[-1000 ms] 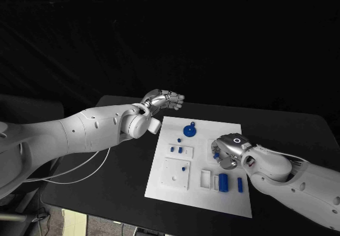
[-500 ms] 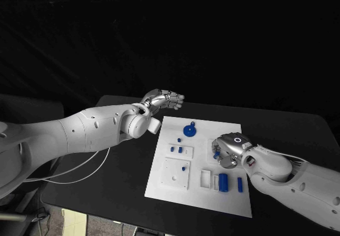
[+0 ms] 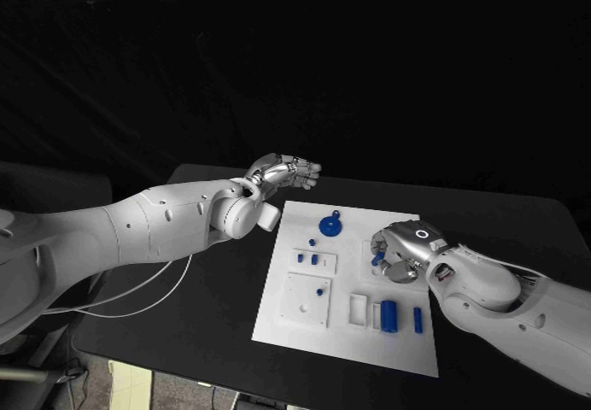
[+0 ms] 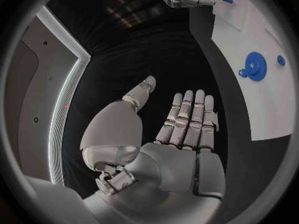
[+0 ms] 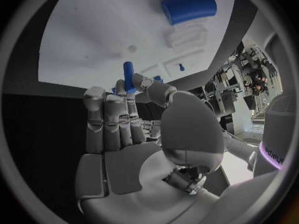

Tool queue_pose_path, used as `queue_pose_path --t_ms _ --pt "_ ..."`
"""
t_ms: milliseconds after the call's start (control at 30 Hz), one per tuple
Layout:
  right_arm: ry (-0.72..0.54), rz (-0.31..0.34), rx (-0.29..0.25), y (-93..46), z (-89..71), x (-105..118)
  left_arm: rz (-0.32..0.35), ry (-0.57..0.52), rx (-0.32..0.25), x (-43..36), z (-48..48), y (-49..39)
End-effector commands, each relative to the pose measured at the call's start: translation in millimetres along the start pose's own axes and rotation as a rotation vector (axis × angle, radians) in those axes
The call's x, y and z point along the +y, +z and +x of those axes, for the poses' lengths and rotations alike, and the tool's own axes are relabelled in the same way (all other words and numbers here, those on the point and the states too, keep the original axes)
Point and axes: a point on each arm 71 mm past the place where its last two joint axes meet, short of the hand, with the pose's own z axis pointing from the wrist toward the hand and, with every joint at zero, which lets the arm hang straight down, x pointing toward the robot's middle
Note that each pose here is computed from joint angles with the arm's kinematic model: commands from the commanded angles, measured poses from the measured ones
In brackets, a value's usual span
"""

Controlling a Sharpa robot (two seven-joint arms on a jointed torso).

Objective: Assemble the parts on the task board

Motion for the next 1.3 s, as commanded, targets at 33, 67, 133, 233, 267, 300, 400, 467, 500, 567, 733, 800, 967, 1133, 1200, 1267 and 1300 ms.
queue_pose_path --t_ms 33,67,133,233,267,300,400,467,500,567,733,800,967,1133,1200,1267,1300 --pt "0.031 -0.014 -0.043 -1.5 -10.4 5 0.015 -0.008 0.009 -2.1 1.3 0.6" --pt "0.038 -0.018 -0.05 -2.1 -13.6 6 0.015 -0.008 0.009 -2.1 1.2 0.6" --pt "0.056 -0.03 -0.062 -3.2 -18.6 12 0.015 -0.008 0.007 -2.1 0.8 0.6" --pt "0.08 -0.055 -0.065 -2.4 -21.6 22 0.016 -0.009 0.005 -2.1 0.8 1.0" --pt "0.086 -0.063 -0.065 -1.4 -22.1 26 0.016 -0.01 0.005 -2.1 0.8 1.1" --pt "0.095 -0.074 -0.067 0.4 -23.0 31 0.016 -0.01 0.003 -2.1 0.7 1.1" --pt "0.108 -0.112 -0.067 5.7 -25.0 47 0.017 -0.011 0.005 -2.2 2.5 1.8" --pt "0.112 -0.137 -0.071 9.7 -25.3 58 0.018 -0.012 0.008 -2.3 3.4 2.0" --pt "0.11 -0.15 -0.072 11.1 -23.7 64 0.018 -0.012 0.007 -2.3 3.7 2.5" --pt "0.118 -0.179 -0.061 13.4 -17.7 78 0.019 -0.013 0.006 -2.3 4.8 3.6" --pt "0.12 -0.243 -0.028 16.3 -1.7 108 0.02 -0.013 0.007 -2.3 6.4 5.1" --pt "0.122 -0.261 -0.017 17.1 4.1 117 0.02 -0.013 0.007 -2.3 6.6 5.3" --pt "0.099 -0.301 0.014 16.9 16.9 135 0.021 -0.014 0.009 -2.4 8.1 6.0" --pt "0.081 -0.31 0.035 18.2 24.5 141 0.021 -0.016 0.011 -2.5 9.2 6.2" --pt "0.073 -0.309 0.052 18.3 30.5 142 0.02 -0.02 0.011 -2.5 9.7 6.5" --pt "0.066 -0.309 0.065 17.5 36.1 144 0.021 -0.02 0.013 -2.6 10.3 6.7" --pt "0.065 -0.309 0.068 17.3 38.5 145 0.021 -0.02 0.013 -2.7 10.4 6.7"
